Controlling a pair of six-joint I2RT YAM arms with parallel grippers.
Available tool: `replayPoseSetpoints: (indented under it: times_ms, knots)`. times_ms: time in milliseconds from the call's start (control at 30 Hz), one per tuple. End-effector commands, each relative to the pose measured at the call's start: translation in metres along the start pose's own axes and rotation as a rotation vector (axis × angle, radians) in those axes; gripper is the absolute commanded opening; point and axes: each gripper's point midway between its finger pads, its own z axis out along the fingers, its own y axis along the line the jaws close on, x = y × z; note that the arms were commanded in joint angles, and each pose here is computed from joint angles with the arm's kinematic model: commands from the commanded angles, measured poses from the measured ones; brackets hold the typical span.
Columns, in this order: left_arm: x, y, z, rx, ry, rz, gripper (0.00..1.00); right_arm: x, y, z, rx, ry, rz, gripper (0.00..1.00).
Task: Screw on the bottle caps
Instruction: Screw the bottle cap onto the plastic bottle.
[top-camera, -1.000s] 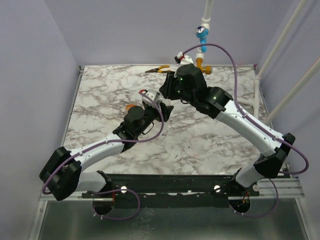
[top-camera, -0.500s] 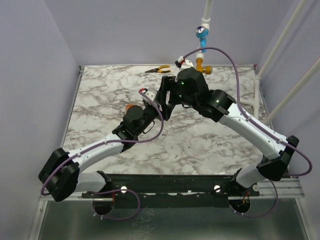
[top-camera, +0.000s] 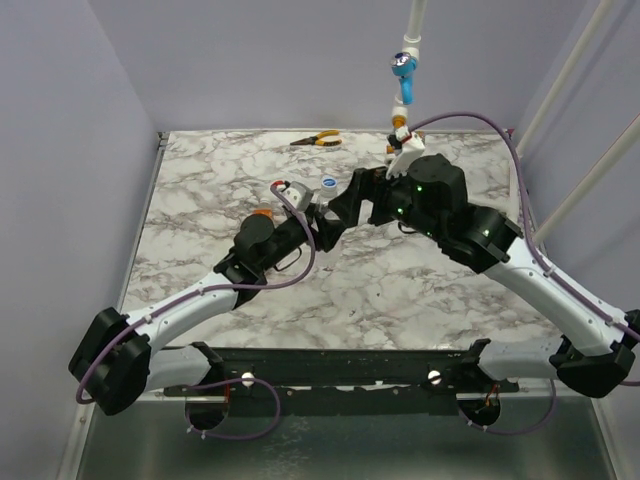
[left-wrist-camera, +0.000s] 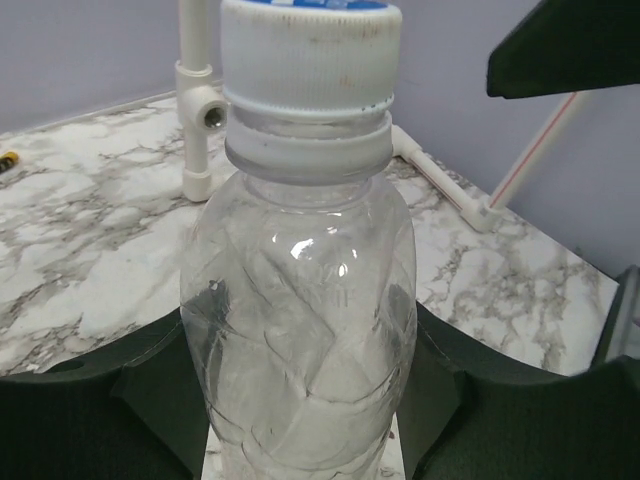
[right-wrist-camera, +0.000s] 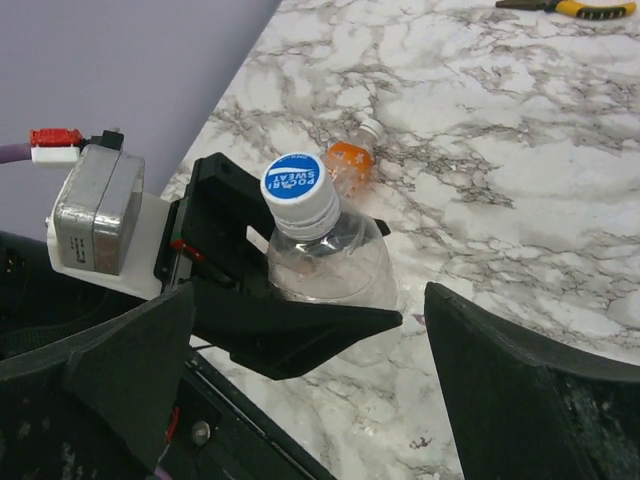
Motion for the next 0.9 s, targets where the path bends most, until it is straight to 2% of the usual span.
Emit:
replayPoseSetpoints:
  times_ms: [0, 200, 333, 633, 867]
  knots:
    - [0.0, -0.028, -0.012, 0.168, 0.025, -0.036, 0.26, -0.014, 0.008, -0.014, -0.187, -0.032, -0.025, 1.0]
    - [-0.002, -0.056, -0.024, 0.323, 0.043, -0.06, 0.26, -0.024, 0.004, -0.03, -0.466, -0.026, -0.015, 1.0]
    - [-0.007, -0.071, -0.029, 0.403, 0.05, -0.077, 0.26, -0.019, 0.017, -0.03, -0.602, 0.004, -0.013, 1.0]
    - [-0.011, -0.087, -0.033, 0.499, 0.048, -0.103, 0.26, -0.011, 0.025, -0.019, -0.678, 0.051, 0.033, 0.94]
    - [-0.011, -0.089, -0.029, 0.517, 0.048, -0.112, 0.26, -0.006, 0.033, -0.013, -0.703, 0.071, 0.047, 0.93]
